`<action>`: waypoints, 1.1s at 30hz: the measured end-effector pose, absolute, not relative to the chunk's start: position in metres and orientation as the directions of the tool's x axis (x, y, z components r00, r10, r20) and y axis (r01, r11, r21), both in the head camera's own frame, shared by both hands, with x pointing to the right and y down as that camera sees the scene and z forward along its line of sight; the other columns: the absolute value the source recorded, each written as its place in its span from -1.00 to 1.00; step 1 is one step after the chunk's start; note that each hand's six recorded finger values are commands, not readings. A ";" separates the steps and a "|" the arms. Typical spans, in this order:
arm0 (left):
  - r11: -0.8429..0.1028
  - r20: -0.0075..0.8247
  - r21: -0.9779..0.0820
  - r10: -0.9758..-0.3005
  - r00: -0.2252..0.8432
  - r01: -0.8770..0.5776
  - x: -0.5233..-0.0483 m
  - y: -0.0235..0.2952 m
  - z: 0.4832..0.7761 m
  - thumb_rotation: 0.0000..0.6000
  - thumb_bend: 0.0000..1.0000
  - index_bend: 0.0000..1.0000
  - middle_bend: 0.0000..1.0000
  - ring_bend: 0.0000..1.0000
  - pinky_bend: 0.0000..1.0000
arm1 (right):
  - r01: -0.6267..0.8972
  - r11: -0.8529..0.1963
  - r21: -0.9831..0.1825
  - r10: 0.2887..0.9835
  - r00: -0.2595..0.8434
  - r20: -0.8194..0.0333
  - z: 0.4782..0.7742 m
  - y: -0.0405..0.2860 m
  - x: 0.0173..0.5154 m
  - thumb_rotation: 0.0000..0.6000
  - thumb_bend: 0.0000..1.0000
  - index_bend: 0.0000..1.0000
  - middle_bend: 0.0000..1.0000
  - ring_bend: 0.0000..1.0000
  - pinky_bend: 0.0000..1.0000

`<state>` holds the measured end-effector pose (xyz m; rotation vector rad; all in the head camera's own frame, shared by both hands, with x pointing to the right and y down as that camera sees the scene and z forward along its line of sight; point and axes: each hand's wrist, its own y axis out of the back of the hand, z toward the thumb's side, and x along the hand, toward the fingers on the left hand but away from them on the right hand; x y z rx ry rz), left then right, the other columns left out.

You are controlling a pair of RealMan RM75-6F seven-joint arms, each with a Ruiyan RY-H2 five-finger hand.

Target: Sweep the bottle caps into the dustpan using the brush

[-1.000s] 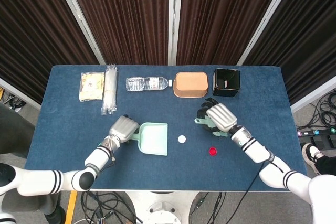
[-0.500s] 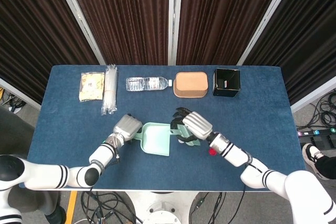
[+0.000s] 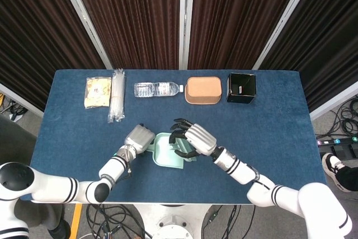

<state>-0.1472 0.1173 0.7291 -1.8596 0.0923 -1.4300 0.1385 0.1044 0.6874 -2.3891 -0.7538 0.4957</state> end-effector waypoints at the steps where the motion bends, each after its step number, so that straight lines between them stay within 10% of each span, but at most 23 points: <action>1: -0.696 0.790 -0.609 -0.490 0.368 0.380 -0.147 0.117 0.728 1.00 -0.30 0.04 0.07 -0.25 -0.53 | 0.400 -0.664 -0.632 0.623 0.763 -0.172 0.683 0.103 0.148 1.00 -0.07 0.34 0.22 -0.52 -0.73; 14: -0.680 0.777 -0.624 -0.487 0.399 0.384 -0.137 0.121 0.724 1.00 -0.30 0.05 0.08 -0.21 -0.53 | 0.311 -0.657 -0.687 0.689 0.618 -0.379 0.668 0.148 0.272 1.00 -0.04 0.34 0.23 -0.52 -0.73; 33: -0.679 0.760 -0.639 -0.485 0.433 0.361 -0.110 0.126 0.720 1.00 -0.30 0.05 0.08 -0.21 -0.53 | 0.410 -0.635 -0.655 0.706 0.651 -0.278 0.697 0.151 0.183 1.00 0.12 0.34 0.23 -0.52 -0.76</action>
